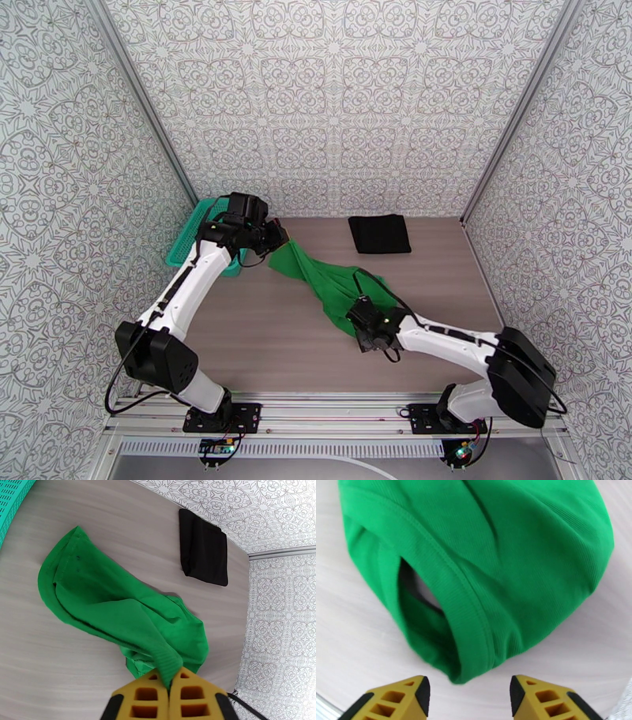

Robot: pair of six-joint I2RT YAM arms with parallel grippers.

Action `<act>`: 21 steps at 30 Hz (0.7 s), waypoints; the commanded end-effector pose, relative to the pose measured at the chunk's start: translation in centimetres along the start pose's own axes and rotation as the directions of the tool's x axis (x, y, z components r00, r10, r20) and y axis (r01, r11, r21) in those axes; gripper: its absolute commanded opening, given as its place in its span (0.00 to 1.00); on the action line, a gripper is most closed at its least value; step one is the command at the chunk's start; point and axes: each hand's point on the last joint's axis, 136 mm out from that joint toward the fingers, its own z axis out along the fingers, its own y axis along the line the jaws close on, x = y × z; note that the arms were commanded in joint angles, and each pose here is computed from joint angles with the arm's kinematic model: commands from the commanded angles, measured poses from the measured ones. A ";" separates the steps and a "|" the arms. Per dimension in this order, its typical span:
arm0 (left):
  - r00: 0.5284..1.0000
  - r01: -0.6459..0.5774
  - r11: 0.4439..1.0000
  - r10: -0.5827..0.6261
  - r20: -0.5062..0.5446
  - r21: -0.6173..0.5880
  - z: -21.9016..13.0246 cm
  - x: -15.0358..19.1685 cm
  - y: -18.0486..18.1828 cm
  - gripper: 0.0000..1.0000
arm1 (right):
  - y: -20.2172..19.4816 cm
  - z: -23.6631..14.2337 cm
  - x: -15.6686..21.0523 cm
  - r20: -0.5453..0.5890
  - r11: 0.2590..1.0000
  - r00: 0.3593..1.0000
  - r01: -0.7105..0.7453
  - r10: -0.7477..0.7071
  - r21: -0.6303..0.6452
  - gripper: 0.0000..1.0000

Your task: Fold and stack the mixed laundry pile

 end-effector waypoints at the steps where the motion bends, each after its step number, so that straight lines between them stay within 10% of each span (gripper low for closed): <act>1: 1.000 -0.021 0.999 0.020 0.016 0.031 -0.4 -0.5 -0.5 0.00 | 0.2 0.2 -1.4 0.024 0.995 0.995 0.091 -0.092 0.031 0.59; 21: 1.000 -0.015 1.000 0.015 0.012 0.018 -0.2 -0.5 -0.1 0.00 | 1.4 1.2 -0.9 -0.045 0.977 0.976 0.213 -0.212 0.027 0.62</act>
